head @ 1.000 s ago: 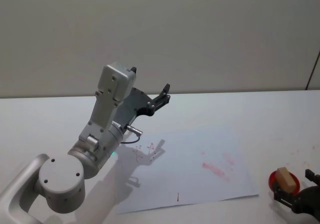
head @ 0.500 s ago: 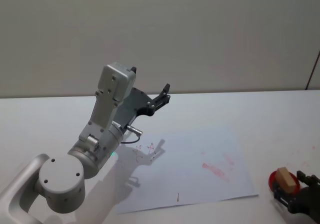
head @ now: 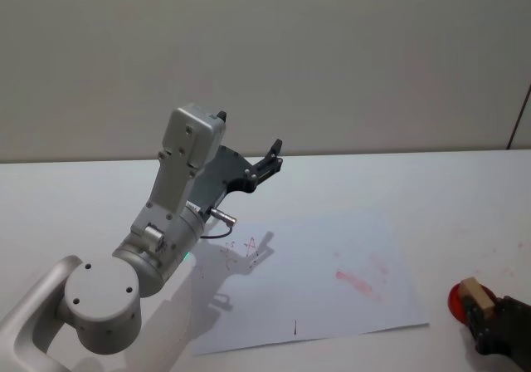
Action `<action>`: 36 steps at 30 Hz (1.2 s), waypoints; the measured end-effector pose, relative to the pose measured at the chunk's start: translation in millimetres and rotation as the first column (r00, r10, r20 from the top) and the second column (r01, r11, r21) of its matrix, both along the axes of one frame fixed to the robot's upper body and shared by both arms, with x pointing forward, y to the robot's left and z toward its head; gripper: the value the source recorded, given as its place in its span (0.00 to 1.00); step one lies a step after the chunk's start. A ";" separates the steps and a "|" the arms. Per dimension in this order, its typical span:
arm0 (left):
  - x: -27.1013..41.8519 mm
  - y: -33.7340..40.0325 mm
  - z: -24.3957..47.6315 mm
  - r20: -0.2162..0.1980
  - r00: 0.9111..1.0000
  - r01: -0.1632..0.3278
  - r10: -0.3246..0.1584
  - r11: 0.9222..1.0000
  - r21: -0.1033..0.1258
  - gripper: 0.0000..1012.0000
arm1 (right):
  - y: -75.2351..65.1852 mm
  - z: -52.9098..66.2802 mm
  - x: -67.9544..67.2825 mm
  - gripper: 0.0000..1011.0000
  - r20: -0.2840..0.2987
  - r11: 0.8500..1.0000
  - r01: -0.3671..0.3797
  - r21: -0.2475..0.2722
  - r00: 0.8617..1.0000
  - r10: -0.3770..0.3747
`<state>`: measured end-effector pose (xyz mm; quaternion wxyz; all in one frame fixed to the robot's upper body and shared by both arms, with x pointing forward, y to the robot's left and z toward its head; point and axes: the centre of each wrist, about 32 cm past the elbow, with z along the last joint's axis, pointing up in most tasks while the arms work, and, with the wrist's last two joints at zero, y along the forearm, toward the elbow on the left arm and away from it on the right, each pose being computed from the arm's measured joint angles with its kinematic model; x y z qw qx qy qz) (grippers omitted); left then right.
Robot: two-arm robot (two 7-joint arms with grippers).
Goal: Use the one hand to pick up the stamp and affix it onto the A4 paper.
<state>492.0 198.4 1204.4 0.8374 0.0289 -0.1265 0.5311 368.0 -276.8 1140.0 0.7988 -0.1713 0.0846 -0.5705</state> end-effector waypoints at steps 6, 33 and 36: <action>0.0 0.0 0.0 0.000 1.000 0.000 0.000 1.000 0.000 0.99 | 0.1 0.0 0.4 0.21 0.001 1.000 -0.003 0.002 1.000 0.003; 0.0 0.0 0.0 0.000 1.000 0.000 0.000 1.000 0.000 0.99 | 20.1 21.3 49.6 0.21 0.180 0.969 -0.240 0.057 0.957 0.227; 0.0 0.0 0.0 0.000 1.000 0.000 0.000 1.000 0.000 0.99 | 25.4 21.5 59.2 0.21 0.178 0.959 -0.277 0.066 0.949 0.262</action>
